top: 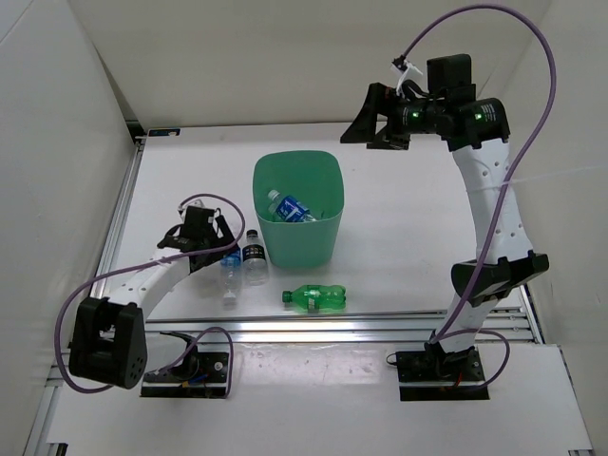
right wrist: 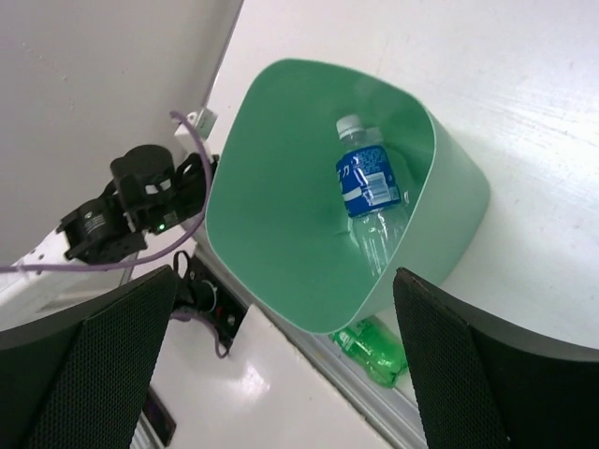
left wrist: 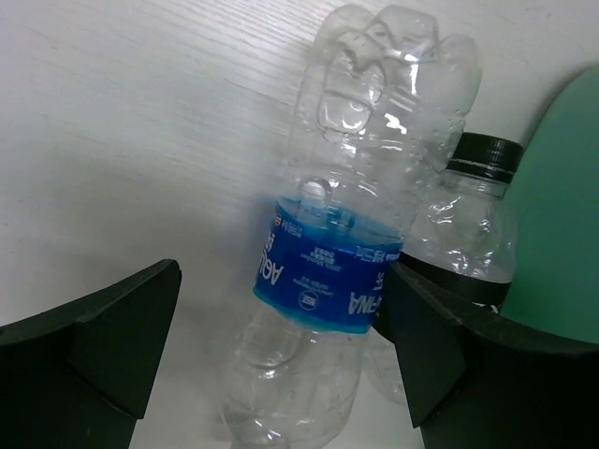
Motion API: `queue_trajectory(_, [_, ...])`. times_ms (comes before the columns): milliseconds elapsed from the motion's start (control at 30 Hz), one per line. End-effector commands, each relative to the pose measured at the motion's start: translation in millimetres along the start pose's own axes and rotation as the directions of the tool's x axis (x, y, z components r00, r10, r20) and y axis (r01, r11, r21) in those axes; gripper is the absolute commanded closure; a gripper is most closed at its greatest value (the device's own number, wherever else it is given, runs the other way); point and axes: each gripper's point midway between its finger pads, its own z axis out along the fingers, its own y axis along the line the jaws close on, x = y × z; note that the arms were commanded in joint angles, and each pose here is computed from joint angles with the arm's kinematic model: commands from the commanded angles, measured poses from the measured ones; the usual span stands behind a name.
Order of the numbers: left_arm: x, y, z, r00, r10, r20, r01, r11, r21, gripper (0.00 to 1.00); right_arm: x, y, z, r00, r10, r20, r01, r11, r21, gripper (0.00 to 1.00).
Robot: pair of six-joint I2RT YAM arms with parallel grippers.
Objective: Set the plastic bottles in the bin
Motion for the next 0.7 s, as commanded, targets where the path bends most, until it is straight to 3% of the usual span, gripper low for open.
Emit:
queue_trajectory(0, [1.2,-11.5,11.5,1.0,0.005,0.02,-0.006,0.997,0.078,0.0,5.4,6.4,-10.9,1.0,-0.003,-0.024,0.002,0.999,-0.053,0.0])
queue_trajectory(200, [21.9,-12.1,24.5,0.999,0.001,-0.037,0.003,0.994,0.105,0.02,-2.5,-2.8,-16.1,0.999,0.033,-0.018,-0.034,0.996,-0.076,0.0])
queue_trajectory(233, [22.0,-12.5,24.5,0.999,-0.01,-0.038,0.014,0.994,0.105,0.19,-4.5,-8.8,-15.7,0.999,0.046,-0.019,-0.047,0.996,-0.074,0.0])
queue_trajectory(300, [24.7,-8.9,25.7,0.999,-0.009,-0.04,0.013,0.996,0.092,0.38,-5.8,-9.3,-18.3,0.998,0.06,-0.018,-0.061,0.995,-0.084,0.0])
queue_trajectory(333, [18.1,-12.9,22.9,1.0,-0.012,-0.023,0.015,0.994,0.104,0.52,-8.6,-10.3,-19.9,0.998,0.058,-0.01,-0.059,0.994,-0.09,0.0])
queue_trajectory(400, [2.2,-17.1,13.8,1.0,-0.006,0.014,0.005,0.994,0.105,0.58,-9.4,-14.4,-18.6,0.998,0.068,-0.014,-0.069,0.993,-0.092,0.0])
queue_trajectory(500, [-56.9,-25.3,-12.2,0.99,-0.01,0.138,0.002,0.998,0.058,0.59,-10.4,-15.0,-15.6,0.997,0.077,-0.019,-0.078,0.992,-0.102,0.0])
queue_trajectory(533, [-101.2,-43.1,-36.0,0.971,-0.023,0.237,0.002,0.996,0.087,0.59,-10.4,-15.0,-15.6,0.997,0.077,-0.019,-0.078,0.992,-0.102,0.0])
queue_trajectory(600, [-140.2,-70.3,-69.9,0.941,0.031,0.337,-0.08,0.988,0.132,0.58,-6.9,-18.8,-12.5,0.995,0.09,-0.033,-0.093,0.991,-0.097,0.0])
queue_trajectory(633, [-182.7,-89.3,-104.9,0.895,0.006,0.446,-0.086,0.984,0.159,0.58,-6.9,-18.9,-12.5,0.995,0.09,-0.033,-0.093,0.991,-0.097,0.0])
queue_trajectory(667, [-199.2,-99.5,-121.7,0.871,0.004,0.491,-0.1,0.981,0.169,0.56,-4.8,-21.2,-10.6,0.994,0.098,-0.041,-0.102,0.99,-0.094,0.0])
